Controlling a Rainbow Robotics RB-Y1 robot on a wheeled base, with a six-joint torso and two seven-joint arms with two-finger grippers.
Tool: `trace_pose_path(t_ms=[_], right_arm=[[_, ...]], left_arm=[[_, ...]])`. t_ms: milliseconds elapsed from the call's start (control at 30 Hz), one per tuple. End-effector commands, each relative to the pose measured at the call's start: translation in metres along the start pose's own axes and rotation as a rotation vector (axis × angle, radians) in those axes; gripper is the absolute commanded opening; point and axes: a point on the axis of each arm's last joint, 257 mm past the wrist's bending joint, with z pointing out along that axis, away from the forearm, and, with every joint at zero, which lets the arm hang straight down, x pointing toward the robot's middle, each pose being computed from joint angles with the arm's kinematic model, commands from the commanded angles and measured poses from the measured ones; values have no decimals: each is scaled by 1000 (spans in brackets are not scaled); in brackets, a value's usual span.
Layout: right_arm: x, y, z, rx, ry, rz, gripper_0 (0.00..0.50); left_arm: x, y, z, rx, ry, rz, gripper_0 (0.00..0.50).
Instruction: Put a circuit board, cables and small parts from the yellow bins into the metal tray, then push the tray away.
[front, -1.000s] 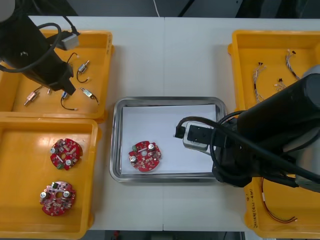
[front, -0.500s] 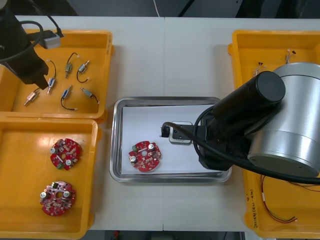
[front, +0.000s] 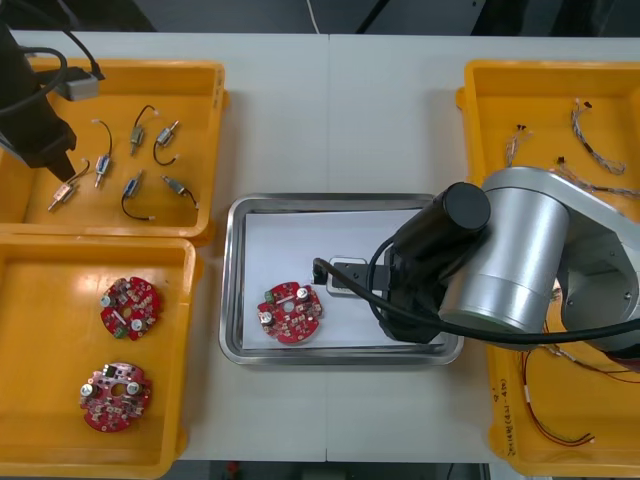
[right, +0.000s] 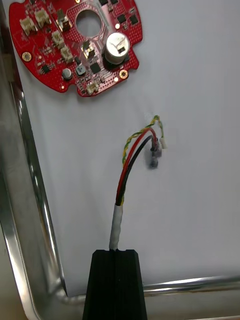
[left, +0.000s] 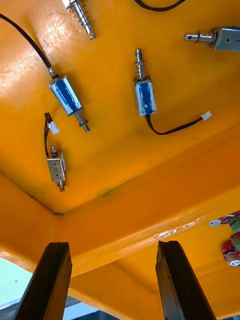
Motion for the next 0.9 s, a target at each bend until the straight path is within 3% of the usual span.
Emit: trace_pose_path(t_ms=[33, 267, 533, 633, 700, 733, 767, 900], right_arm=[[-14, 2, 10, 5, -17, -34, 0], [-8, 11, 36, -23, -2, -11, 0], [-3, 19, 45, -58, 20, 3, 2], [-4, 20, 45, -61, 15, 5, 95], [-7, 20, 45, -61, 9, 7, 259], [-7, 20, 45, -61, 10, 10, 410], [-7, 20, 45, -61, 8, 13, 500], [-10, 18, 44, -55, -2, 16, 500]], left_arm=[[-14, 27, -34, -79, -60, 102, 500], [-25, 29, -17, -100, -66, 121, 500], [-32, 36, 1, -120, -69, 130, 500], [-32, 37, 7, -130, -61, 139, 500], [-32, 38, 14, -122, -63, 133, 500], [-34, 38, 17, -118, -68, 131, 500], [-33, 39, 21, -118, -69, 128, 500], [-35, 41, 27, -136, -62, 144, 500]])
